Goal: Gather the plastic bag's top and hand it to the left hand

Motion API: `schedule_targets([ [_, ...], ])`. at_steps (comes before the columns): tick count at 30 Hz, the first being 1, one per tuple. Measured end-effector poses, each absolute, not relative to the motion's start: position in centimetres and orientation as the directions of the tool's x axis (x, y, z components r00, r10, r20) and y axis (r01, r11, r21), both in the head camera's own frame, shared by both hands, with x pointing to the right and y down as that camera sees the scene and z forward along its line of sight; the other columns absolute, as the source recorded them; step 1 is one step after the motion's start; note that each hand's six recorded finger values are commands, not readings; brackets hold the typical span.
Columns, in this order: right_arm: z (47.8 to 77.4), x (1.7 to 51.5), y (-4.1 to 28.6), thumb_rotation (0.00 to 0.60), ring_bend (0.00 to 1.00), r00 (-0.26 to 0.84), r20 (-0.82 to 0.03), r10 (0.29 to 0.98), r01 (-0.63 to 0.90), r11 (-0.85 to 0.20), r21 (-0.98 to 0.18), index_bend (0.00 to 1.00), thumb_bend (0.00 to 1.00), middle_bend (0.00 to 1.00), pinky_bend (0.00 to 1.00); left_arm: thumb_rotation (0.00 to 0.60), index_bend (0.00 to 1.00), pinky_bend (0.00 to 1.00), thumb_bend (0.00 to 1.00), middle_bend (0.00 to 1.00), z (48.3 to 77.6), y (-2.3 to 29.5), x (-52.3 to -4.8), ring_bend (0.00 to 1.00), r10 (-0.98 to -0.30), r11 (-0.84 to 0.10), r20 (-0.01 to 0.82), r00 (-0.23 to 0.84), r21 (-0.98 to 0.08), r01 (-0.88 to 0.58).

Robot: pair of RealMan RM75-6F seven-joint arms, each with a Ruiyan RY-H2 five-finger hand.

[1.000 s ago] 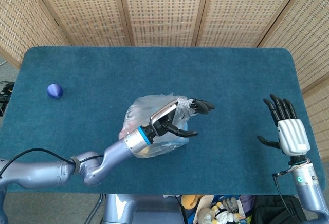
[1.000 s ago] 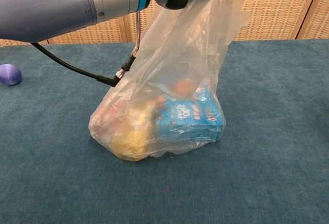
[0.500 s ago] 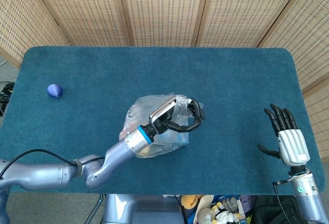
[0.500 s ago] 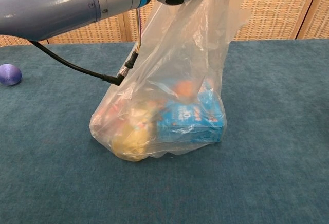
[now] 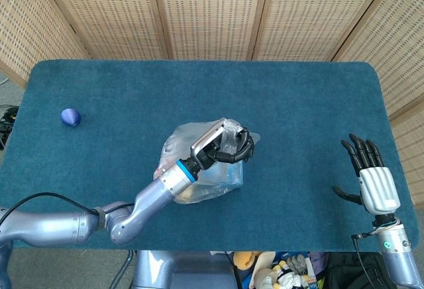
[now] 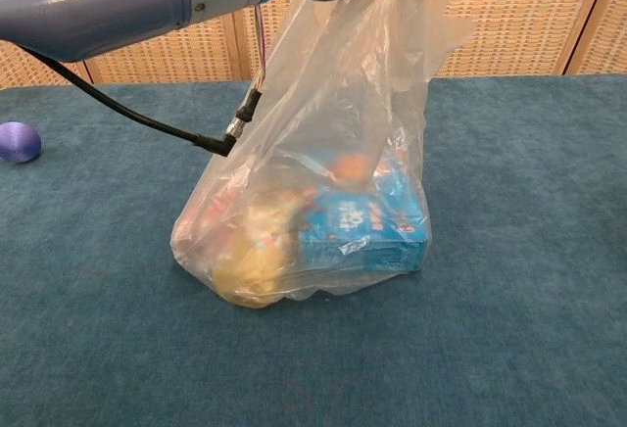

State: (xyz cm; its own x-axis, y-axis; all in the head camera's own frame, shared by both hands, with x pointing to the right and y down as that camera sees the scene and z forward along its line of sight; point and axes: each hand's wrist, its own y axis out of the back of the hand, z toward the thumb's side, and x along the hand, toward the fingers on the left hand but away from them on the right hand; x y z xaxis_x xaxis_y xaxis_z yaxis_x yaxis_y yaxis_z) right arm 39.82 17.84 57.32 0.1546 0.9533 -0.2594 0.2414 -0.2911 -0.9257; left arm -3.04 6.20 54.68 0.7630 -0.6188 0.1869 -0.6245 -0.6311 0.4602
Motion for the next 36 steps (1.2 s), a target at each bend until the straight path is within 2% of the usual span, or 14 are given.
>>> schedule_targets([
  [1,57.3,39.8,17.8,0.6,0.0,0.154,-0.259,0.954,0.242,-0.29,-0.926,0.0,0.0,0.0,0.0,0.6,0.9,0.7,0.96,0.87,54.7,6.1,-3.1,0.61,-0.618,-0.633,0.19,0.763,0.455,-0.626],
  [4,57.3,39.8,17.8,0.6,0.0,0.154,-0.257,0.954,0.244,-0.288,-0.926,0.0,0.0,0.0,0.0,0.6,0.91,0.73,1.0,0.87,54.6,5.9,-3.4,0.61,-0.618,-0.634,0.201,0.76,0.444,-0.633],
  [16,57.1,40.0,17.8,0.6,0.0,0.145,-0.253,0.956,0.247,-0.283,-0.927,0.0,0.0,0.0,0.0,0.6,0.93,0.75,1.0,0.88,53.2,5.5,-4.3,0.61,-0.629,-0.649,0.193,0.753,0.403,-0.645],
  [36,56.7,40.3,17.6,0.6,0.0,0.14,-0.246,0.959,0.241,-0.274,-0.931,0.0,0.0,0.0,0.0,0.6,0.93,0.75,1.0,0.88,43.5,3.1,-7.4,0.61,-0.665,-0.704,0.088,0.742,0.258,-0.662],
])
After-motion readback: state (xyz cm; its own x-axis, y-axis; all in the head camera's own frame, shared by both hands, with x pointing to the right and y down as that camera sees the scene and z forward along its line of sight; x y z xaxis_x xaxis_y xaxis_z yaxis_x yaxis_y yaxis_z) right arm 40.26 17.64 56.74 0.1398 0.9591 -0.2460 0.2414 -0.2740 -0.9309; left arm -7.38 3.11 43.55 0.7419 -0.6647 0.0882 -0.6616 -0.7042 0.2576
